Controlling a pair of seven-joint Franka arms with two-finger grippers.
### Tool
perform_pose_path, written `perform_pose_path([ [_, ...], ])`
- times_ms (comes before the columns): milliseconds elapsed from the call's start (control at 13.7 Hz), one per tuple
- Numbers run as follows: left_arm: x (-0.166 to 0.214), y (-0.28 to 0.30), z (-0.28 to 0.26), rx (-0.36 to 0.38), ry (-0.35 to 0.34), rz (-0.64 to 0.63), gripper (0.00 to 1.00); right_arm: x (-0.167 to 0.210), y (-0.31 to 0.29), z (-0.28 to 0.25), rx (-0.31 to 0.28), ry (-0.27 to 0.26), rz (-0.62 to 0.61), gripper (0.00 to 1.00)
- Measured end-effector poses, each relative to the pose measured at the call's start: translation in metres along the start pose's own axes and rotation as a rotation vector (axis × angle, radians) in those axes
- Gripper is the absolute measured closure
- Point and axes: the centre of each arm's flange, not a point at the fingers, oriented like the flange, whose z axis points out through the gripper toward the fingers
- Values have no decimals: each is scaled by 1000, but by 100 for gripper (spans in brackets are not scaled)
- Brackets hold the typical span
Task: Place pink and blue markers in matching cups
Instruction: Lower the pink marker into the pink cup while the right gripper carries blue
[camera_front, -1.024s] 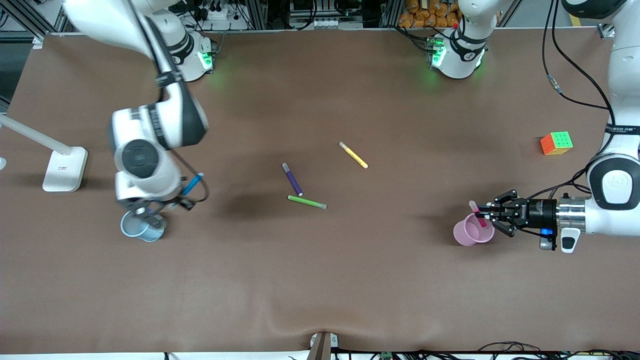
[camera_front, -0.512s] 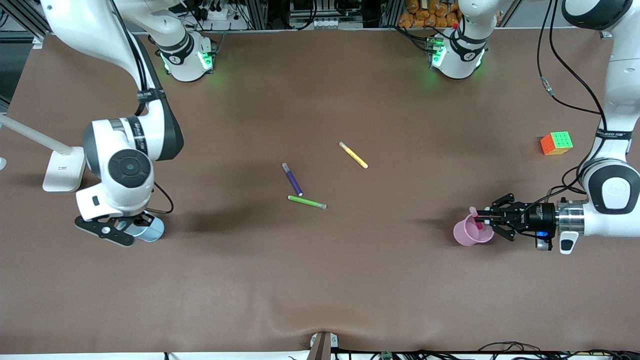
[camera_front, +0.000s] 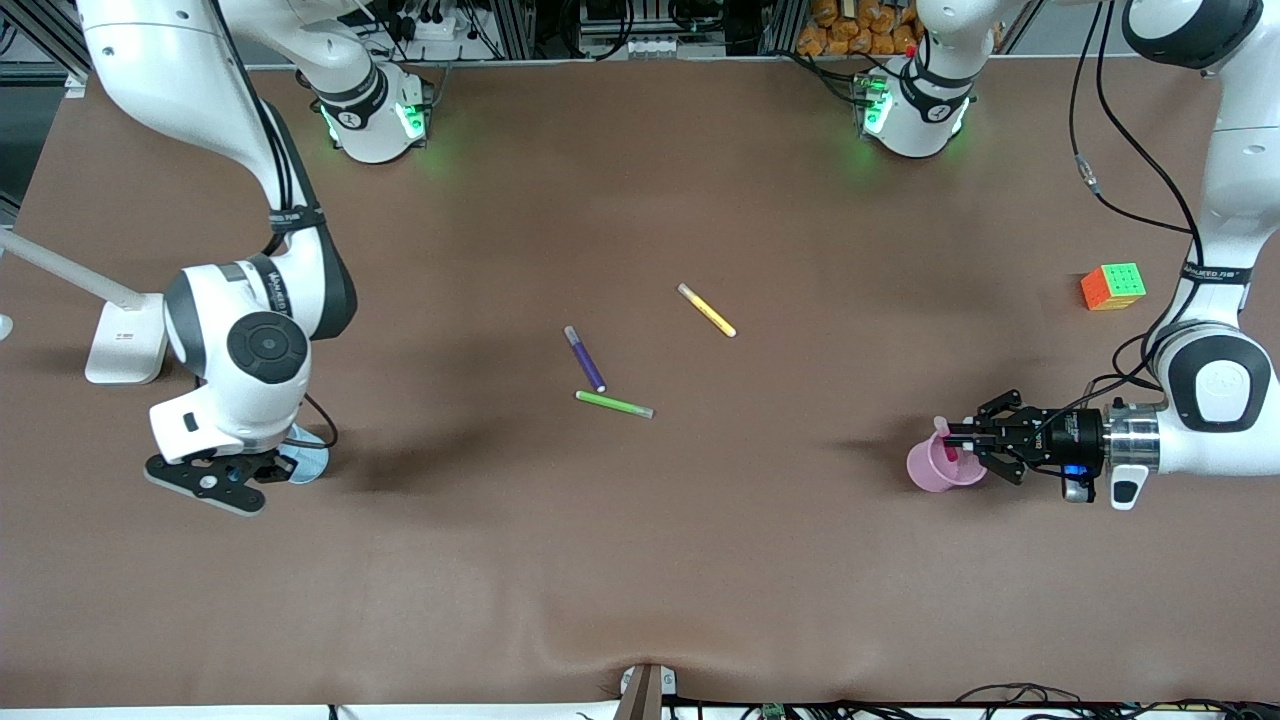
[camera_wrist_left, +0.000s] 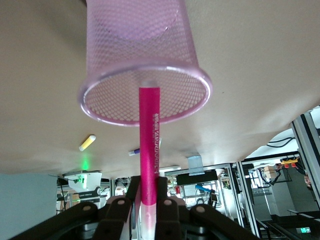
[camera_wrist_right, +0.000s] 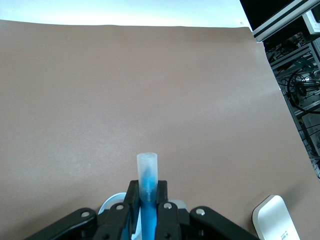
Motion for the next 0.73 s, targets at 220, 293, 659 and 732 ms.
perform_pose_path([
  [220, 7, -3, 1, 0, -2, 6, 84, -6, -11, 15, -13, 31, 22, 83],
  [293, 8, -3, 2, 0, -3, 8, 78, -9, -14, 21, -18, 48, 23, 83],
  [659, 7, 0, -1, -7, 1, 14, 23, -14, -15, 40, -43, 76, 53, 83],
  [732, 5, 3, -5, -14, 5, 12, 11, -13, -16, 41, -34, 82, 57, 83],
])
